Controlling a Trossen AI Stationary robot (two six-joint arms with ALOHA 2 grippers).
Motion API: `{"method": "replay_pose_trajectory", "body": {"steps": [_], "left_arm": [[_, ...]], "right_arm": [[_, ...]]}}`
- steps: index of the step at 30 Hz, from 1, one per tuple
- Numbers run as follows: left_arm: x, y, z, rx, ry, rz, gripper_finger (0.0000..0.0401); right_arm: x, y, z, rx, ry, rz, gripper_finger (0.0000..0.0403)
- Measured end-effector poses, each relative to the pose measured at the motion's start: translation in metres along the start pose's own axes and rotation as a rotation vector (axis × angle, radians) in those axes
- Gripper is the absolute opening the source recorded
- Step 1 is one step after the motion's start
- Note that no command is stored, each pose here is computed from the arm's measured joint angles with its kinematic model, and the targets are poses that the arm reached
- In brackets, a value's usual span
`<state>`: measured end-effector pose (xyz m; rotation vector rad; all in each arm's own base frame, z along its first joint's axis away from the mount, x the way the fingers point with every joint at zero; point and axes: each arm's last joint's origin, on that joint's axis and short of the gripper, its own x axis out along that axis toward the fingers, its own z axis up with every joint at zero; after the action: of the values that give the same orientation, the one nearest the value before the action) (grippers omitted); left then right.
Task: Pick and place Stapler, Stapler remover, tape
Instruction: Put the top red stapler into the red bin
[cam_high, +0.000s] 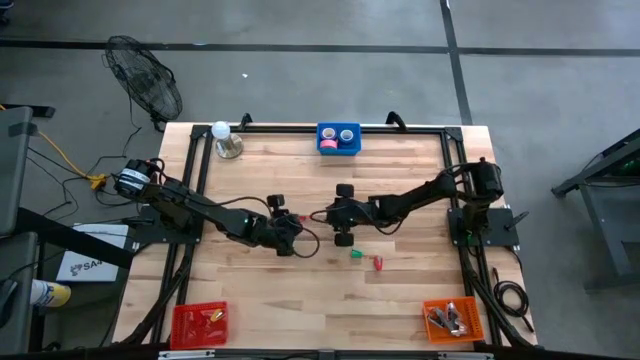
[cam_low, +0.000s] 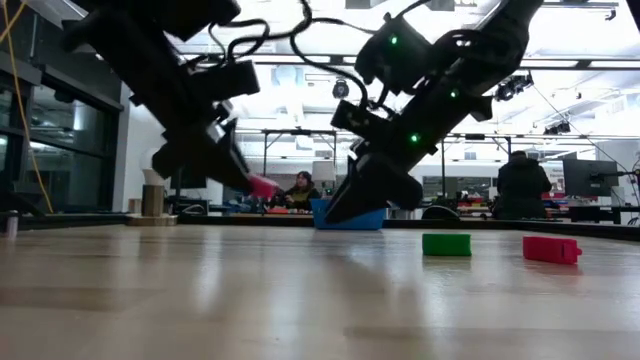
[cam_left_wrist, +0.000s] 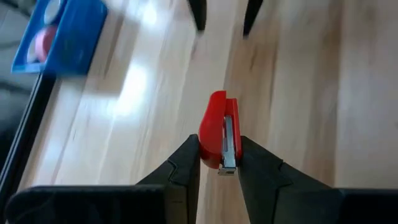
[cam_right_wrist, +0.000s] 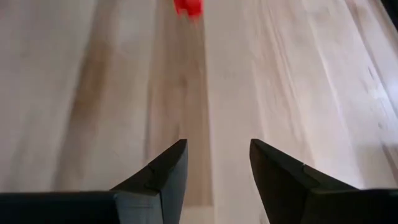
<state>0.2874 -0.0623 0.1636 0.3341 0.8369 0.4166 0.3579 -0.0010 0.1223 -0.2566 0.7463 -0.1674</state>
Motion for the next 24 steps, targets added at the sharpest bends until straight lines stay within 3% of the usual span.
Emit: {"method": "replay_pose_trajectory", "body": {"steps": [9, 17, 24], "left_arm": [[-0.002, 0.005, -0.019, -0.061, 0.155, 0.087, 0.0081], [-0.003, 0.008, -0.025, -0.09, 0.193, 0.13, 0.0081], [-0.004, 0.009, -0.03, -0.135, 0.229, 0.151, 0.0081]], "right_arm": [[0.008, -0.036, -0.009, -0.014, 0.045, -0.06, 0.0165], [0.013, -0.076, -0.021, 0.032, 0.011, 0.0, 0.0165], [0.012, -0.093, -0.047, 0.077, -0.082, 0.008, 0.0165]]}}
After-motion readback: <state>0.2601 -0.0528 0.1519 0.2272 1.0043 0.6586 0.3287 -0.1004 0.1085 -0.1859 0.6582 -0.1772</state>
